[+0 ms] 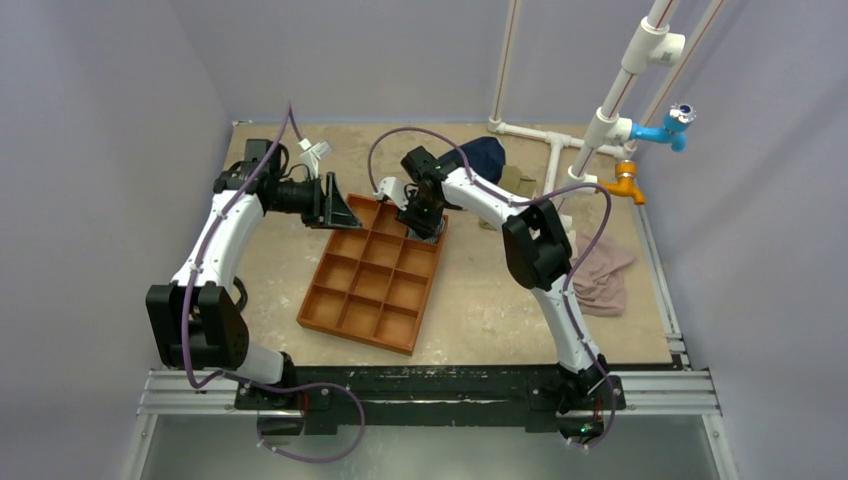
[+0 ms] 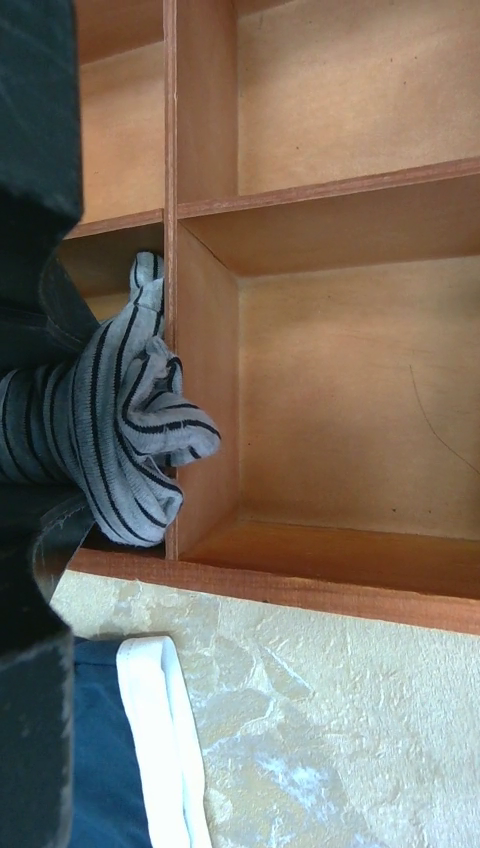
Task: Roll the underwear
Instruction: Place the underwear in the storage box.
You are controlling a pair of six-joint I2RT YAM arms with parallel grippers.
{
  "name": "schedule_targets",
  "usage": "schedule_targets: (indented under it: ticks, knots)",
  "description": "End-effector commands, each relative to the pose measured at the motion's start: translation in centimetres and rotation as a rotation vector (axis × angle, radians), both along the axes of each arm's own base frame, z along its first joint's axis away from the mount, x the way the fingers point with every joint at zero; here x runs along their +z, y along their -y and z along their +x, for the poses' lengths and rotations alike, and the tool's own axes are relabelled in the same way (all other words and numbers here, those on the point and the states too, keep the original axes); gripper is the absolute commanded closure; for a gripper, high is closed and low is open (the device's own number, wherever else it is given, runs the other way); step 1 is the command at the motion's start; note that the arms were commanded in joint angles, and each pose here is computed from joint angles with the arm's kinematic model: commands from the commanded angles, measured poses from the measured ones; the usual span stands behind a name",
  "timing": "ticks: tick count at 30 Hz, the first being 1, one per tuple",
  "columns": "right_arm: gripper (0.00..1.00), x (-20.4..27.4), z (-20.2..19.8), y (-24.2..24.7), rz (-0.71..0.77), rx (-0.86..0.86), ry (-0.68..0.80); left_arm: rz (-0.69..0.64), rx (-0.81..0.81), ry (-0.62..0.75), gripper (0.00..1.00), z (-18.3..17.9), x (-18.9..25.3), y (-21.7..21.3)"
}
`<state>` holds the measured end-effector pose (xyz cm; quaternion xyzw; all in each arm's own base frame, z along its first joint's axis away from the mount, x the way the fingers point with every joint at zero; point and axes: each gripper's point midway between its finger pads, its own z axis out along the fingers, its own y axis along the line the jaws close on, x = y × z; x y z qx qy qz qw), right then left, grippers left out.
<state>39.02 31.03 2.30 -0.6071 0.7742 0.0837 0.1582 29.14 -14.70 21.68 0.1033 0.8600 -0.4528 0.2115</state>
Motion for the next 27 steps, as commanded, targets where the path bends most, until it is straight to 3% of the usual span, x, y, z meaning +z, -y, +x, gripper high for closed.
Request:
schedule_targets:
  ticks: [1, 19, 27]
  knots:
    - [1.0, -9.3, -9.9, 7.4, -0.346, 0.044, -0.45, -0.03, -0.023, 0.074, 0.48, -0.2, 1.9, -0.2]
    - [1.0, -13.3, -12.3, 12.1, -0.585, 0.05, -0.644, -0.051, 0.001, 0.056, 0.49, 0.4, 1.9, -1.1]
    - [1.0, -13.5, -12.0, 13.6, -0.675, 0.066, -0.625, -0.051, 0.004, 0.039, 0.49, 0.5, 1.9, -1.5]
